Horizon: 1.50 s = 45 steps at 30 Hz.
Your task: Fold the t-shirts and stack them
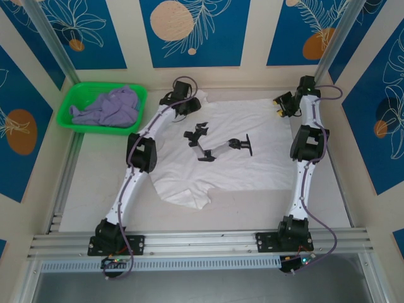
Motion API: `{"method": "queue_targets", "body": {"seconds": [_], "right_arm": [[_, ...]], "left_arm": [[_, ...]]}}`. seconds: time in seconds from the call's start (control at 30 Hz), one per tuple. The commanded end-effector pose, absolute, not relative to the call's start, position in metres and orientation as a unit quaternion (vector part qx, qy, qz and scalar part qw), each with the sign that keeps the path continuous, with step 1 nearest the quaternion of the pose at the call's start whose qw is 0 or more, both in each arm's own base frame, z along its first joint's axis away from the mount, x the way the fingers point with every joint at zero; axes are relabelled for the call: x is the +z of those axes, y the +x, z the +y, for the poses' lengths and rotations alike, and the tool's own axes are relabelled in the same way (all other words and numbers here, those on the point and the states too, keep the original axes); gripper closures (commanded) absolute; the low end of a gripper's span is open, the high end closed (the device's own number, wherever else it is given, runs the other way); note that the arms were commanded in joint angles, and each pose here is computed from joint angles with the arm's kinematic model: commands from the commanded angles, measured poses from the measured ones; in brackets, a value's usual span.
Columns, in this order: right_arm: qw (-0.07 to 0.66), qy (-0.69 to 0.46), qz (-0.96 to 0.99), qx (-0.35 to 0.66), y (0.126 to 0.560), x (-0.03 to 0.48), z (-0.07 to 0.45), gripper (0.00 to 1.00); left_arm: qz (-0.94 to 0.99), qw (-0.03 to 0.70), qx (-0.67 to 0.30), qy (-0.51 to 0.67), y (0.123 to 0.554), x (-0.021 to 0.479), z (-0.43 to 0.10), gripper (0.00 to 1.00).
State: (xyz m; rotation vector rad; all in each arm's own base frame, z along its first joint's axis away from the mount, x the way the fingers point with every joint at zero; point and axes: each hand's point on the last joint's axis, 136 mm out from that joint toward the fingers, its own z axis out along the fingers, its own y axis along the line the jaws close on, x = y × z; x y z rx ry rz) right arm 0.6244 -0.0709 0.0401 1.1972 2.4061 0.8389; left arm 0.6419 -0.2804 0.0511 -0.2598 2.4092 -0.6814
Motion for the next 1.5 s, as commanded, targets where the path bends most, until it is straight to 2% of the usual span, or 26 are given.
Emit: {"method": "queue_targets", "body": {"seconds": [0.0,0.13,0.2,0.27,0.37,0.5,0.7,0.77,0.87,0.97,1.07,1.2,1.3,1.47], "right_arm": [[0.176,0.391,0.839,0.334,0.635,0.064,-0.051,0.46],[0.215,0.359,0.849,0.321,0.625,0.125,-0.034,0.34],[0.243,0.354,0.852,0.300,0.610,0.147,-0.032,0.29],[0.264,0.357,0.851,0.280,0.591,0.163,-0.034,0.25],[0.267,0.366,0.859,0.239,0.537,0.168,-0.031,0.23],[0.260,0.402,0.848,0.227,0.444,0.148,-0.016,0.23],[0.230,0.457,0.840,0.182,0.308,0.108,-0.012,0.27],[0.225,0.473,0.834,0.172,0.273,0.098,-0.015,0.30],[0.234,0.470,0.835,0.164,0.236,0.087,-0.016,0.33],[0.232,0.469,0.838,0.156,0.211,0.077,-0.016,0.36],[0.237,0.471,0.836,0.151,0.202,0.067,-0.018,0.39],[0.224,0.482,0.835,0.143,0.199,0.058,-0.023,0.43],[0.219,0.486,0.833,0.148,0.201,0.054,-0.022,0.44],[0.229,0.482,0.831,0.159,0.202,0.054,-0.019,0.48]], "left_arm": [[0.886,0.350,-0.288,-0.096,0.660,0.103,-0.265,0.53],[0.875,0.389,-0.283,-0.059,0.650,0.180,-0.258,0.23],[0.875,0.399,-0.272,-0.039,0.634,0.217,-0.253,0.11],[0.880,0.395,-0.261,-0.026,0.611,0.243,-0.250,0.05],[0.893,0.380,-0.241,-0.008,0.564,0.257,-0.252,0.00],[0.906,0.359,-0.224,-0.007,0.477,0.234,-0.251,0.02],[0.936,0.285,-0.205,0.026,0.332,0.163,-0.248,0.21],[0.947,0.245,-0.202,0.043,0.288,0.135,-0.245,0.28],[0.964,0.195,-0.175,0.053,0.241,0.101,-0.229,0.31],[0.970,0.180,-0.155,0.044,0.218,0.088,-0.217,0.34],[0.976,0.164,-0.144,0.023,0.214,0.087,-0.213,0.35],[0.980,0.141,-0.137,-0.033,0.212,0.086,-0.217,0.37],[0.984,0.108,-0.120,-0.076,0.206,0.079,-0.220,0.44],[0.981,0.091,-0.105,-0.138,0.205,0.071,-0.231,0.42]]}}
